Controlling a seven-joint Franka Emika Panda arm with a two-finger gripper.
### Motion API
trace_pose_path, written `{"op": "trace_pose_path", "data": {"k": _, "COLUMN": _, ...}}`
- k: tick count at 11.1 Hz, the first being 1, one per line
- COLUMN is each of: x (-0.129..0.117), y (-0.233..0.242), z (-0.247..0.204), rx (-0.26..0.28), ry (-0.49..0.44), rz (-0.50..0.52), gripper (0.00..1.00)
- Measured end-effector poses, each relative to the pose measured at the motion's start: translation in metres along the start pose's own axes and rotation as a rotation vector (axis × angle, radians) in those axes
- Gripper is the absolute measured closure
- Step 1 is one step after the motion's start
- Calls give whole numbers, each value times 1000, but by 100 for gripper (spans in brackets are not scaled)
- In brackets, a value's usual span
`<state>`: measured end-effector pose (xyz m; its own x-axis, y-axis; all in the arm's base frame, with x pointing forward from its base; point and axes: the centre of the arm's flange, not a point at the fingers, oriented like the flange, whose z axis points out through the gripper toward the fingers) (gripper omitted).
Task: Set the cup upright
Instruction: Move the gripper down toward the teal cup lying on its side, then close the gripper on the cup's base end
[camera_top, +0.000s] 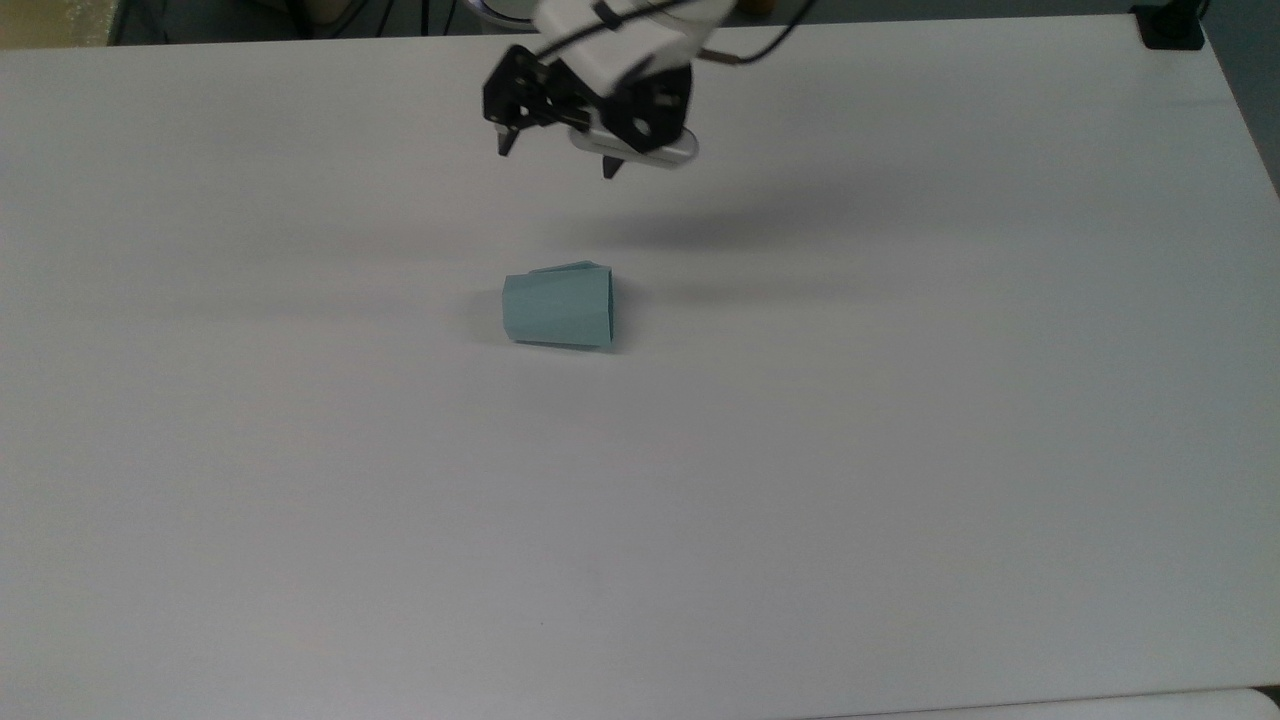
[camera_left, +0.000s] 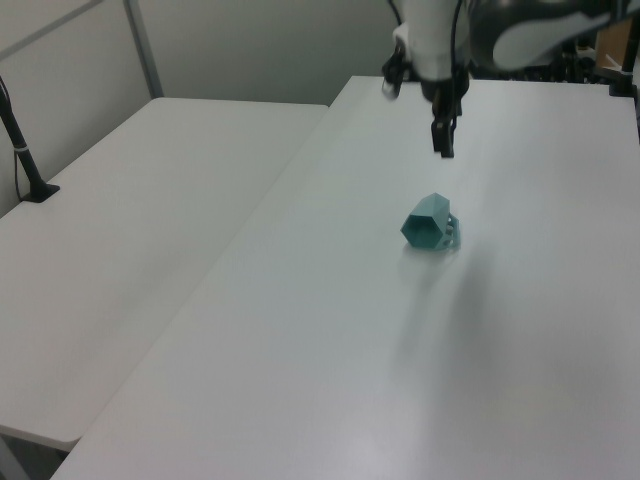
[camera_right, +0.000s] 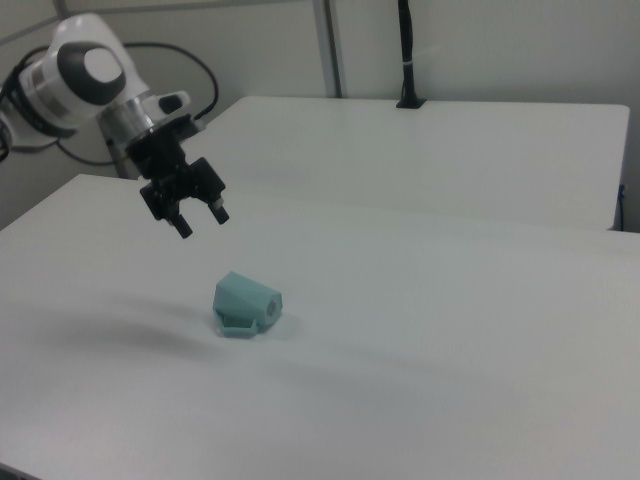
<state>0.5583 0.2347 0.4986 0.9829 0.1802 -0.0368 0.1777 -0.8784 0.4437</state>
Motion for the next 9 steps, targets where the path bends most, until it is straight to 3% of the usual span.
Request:
{"op": "trace_pose_path", "data": {"k": 5, "x": 7, "y": -111, "z": 34, "rx": -273, "ry": 62, "rz": -20, "gripper": 0}}
{"op": "trace_pose_path", "data": {"k": 9, "x": 27, "y": -153, "z": 49, "rx": -324, "ry": 94, "rz": 2, "gripper": 0}}
